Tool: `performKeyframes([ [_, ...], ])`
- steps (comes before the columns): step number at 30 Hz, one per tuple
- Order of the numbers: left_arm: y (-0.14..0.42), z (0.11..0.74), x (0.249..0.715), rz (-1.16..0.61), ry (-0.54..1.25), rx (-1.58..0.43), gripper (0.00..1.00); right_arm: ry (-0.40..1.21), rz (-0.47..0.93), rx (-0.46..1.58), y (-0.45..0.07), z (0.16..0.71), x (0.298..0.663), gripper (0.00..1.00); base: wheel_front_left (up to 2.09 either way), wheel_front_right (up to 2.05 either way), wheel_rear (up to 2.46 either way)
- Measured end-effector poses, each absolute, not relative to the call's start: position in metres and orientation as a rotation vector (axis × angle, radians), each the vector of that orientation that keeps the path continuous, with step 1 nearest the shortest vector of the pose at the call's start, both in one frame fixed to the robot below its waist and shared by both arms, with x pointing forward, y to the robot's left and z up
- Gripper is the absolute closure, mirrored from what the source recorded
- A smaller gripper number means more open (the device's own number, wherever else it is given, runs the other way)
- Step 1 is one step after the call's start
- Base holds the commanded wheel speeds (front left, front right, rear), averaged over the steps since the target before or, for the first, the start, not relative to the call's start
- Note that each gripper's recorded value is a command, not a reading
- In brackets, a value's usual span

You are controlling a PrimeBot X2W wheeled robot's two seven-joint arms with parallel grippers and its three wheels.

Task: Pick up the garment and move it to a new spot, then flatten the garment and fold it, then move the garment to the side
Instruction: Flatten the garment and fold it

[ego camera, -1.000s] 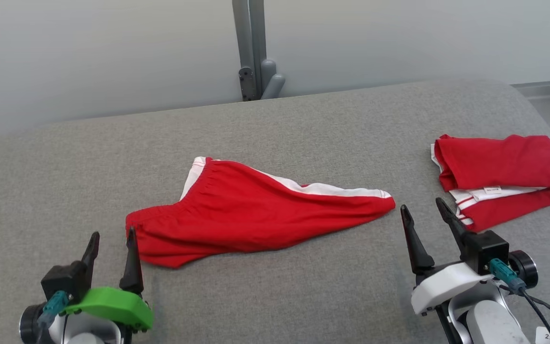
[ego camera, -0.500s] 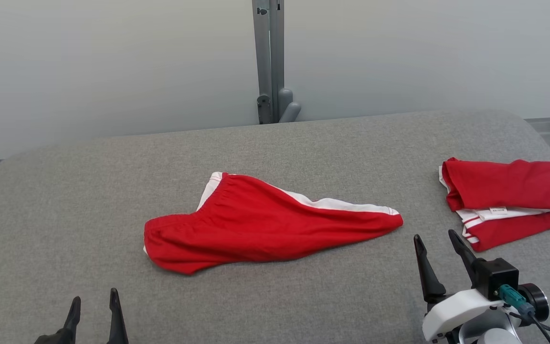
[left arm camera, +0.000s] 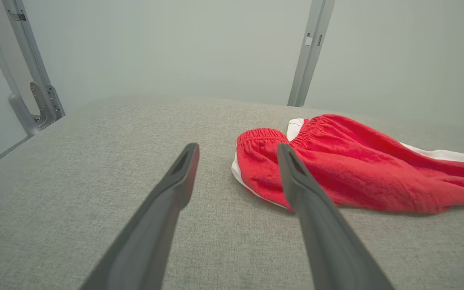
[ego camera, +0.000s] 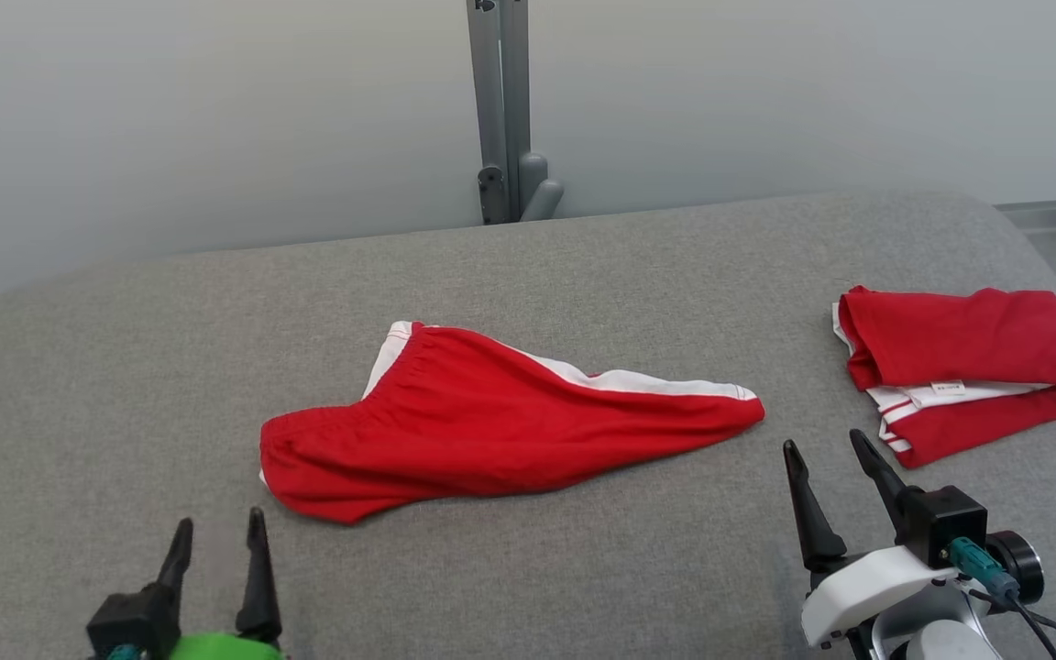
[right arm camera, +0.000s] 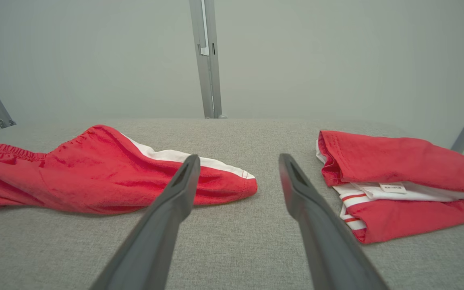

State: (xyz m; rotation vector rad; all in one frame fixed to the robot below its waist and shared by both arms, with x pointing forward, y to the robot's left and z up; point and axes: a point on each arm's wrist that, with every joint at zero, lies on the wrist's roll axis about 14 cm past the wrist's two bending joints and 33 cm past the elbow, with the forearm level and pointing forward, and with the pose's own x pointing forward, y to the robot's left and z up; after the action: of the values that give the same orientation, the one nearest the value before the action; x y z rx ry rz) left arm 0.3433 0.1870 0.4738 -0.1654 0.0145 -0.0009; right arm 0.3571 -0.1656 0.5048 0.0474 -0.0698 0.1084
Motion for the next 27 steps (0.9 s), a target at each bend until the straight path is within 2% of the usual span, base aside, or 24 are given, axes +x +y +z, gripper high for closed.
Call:
performKeyframes([
  [14, 0.087, 0.491, 0.451, -0.321, 0.030, -0.130, 0.00, -0.038, 0.086, 0.034, -0.174, 0.496, 0.375, 0.00, 0.00, 0.00, 0.00],
  [19, 0.064, 0.467, 0.485, -0.407, 0.146, -0.093, 0.00, -0.014, 0.063, 0.035, -0.183, 0.488, 0.384, 0.00, 0.00, 0.00, 0.00],
  [27, 0.053, 0.417, 0.518, -0.431, 0.392, -0.107, 0.00, 0.048, 0.028, 0.041, -0.195, 0.467, 0.393, 0.00, 0.00, 0.00, 0.00],
])
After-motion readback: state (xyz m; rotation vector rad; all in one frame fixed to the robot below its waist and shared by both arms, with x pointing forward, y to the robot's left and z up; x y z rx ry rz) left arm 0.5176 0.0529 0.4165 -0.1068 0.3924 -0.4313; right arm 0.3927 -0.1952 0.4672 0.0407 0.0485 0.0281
